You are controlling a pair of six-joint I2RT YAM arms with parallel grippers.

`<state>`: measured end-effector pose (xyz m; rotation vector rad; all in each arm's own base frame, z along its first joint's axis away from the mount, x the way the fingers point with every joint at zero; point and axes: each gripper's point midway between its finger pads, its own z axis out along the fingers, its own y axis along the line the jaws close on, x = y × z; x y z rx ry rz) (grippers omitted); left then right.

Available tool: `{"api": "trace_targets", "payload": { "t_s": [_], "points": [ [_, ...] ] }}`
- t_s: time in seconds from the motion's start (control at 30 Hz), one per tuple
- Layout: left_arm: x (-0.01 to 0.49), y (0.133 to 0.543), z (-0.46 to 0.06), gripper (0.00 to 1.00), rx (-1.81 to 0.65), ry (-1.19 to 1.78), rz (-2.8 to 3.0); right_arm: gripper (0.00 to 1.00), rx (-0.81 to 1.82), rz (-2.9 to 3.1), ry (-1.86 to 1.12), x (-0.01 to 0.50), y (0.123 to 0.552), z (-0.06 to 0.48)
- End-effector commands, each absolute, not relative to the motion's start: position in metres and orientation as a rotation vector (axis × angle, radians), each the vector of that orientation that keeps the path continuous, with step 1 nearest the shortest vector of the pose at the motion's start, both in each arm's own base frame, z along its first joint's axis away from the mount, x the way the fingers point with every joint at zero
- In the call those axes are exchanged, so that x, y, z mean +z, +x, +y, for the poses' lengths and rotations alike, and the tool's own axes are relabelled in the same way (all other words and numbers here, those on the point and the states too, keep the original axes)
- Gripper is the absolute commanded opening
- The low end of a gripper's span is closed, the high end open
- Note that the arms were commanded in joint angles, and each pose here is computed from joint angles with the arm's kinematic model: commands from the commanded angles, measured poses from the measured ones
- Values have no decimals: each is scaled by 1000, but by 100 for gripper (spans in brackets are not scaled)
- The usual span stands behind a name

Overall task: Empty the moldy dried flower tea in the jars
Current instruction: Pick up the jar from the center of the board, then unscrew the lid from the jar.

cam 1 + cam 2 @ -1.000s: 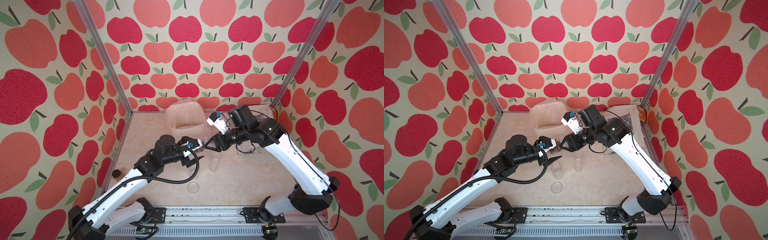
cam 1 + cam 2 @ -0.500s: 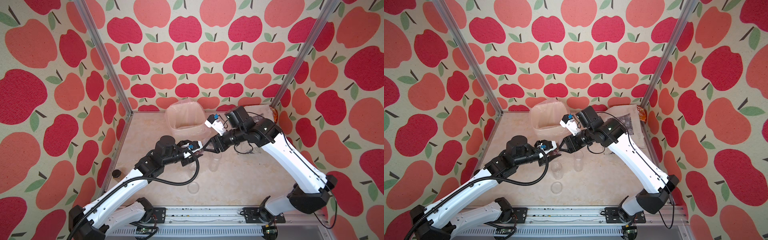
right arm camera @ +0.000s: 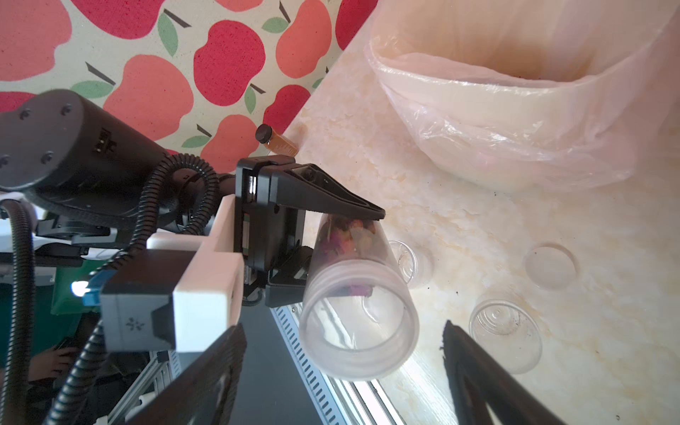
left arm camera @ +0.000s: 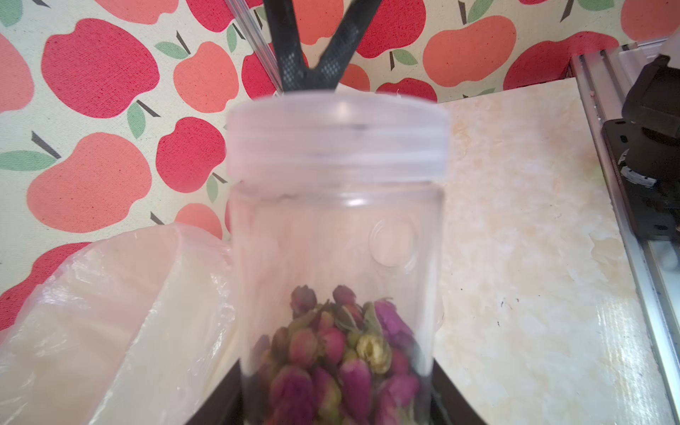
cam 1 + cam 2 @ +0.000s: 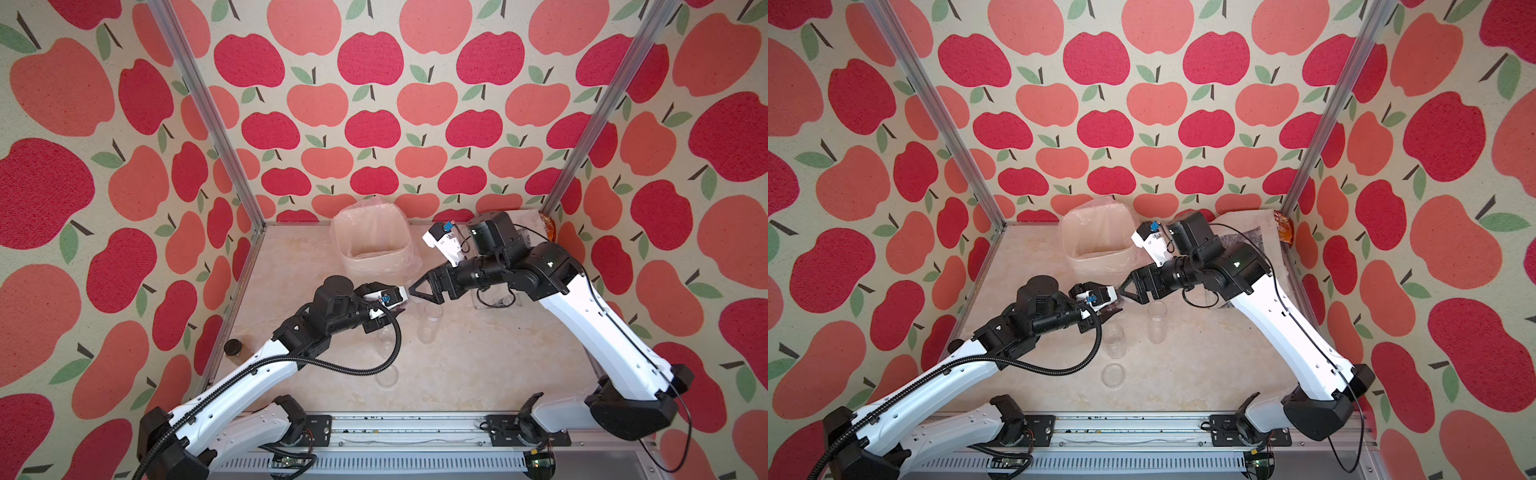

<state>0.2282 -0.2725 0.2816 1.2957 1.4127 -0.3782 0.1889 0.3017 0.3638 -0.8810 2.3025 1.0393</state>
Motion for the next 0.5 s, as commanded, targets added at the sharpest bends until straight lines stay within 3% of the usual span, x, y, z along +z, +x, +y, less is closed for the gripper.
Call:
{"api": "trace_targets", "payload": {
  "t_s": [0.0,0.27,0.47],
  "points": [
    [296,230,-269,28,-316,1270,1350,88,1046,2310,-801,366,194,297],
    [297,229,-269,27,-293,1274,1337,86,1121,2382,-788,347,192,308],
    [296,229,-270,27,-284,1281,1339,72,1150,2395,-805,343,189,315]
  ]
}}
